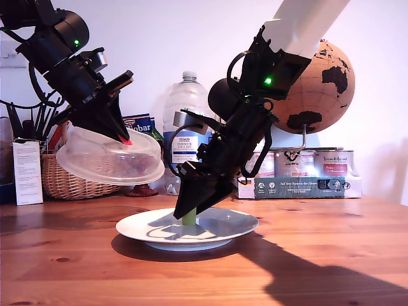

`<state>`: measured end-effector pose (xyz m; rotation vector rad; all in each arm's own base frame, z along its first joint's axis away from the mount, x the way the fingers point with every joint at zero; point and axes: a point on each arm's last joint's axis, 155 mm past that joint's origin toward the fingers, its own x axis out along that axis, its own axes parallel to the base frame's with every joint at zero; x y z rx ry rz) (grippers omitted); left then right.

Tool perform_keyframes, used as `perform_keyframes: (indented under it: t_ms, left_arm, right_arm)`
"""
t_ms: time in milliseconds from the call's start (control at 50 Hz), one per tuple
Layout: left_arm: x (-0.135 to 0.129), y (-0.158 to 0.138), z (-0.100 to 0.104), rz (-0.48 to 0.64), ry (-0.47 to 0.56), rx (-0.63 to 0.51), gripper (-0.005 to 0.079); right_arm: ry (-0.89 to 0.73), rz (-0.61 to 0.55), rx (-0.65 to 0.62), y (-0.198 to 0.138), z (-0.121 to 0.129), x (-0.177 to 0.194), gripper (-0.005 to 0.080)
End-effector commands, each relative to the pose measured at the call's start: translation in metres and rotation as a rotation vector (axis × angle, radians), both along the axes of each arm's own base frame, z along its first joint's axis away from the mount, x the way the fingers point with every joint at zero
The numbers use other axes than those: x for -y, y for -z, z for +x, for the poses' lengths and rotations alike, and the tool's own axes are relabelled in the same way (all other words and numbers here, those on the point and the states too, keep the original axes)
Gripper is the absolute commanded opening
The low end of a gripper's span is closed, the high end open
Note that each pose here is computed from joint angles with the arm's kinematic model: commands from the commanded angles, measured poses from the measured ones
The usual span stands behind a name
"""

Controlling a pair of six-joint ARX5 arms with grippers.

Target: Lift the plastic dome with your left arm while removing the green coffee capsule from the plate using your right arm.

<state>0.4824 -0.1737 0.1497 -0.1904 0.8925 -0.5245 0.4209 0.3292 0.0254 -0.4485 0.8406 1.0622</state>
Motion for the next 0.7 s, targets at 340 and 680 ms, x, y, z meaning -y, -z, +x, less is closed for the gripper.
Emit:
perform_keyframes:
  t_ms: [340,680]
  left_arm:
    - [0.002,0.003,0.002,0.002,0.01,0.002,-0.0022]
    - [0.002,0.003,0.002,0.002,0.01,0.002,-0.0022]
  right_arm:
    - [0.01,0.004,-0.045,0.012,-0.006,-0.002,0.0259]
    - [0.013,0.013,-0.033,-0.003,-0.006,-0.001,0.0259]
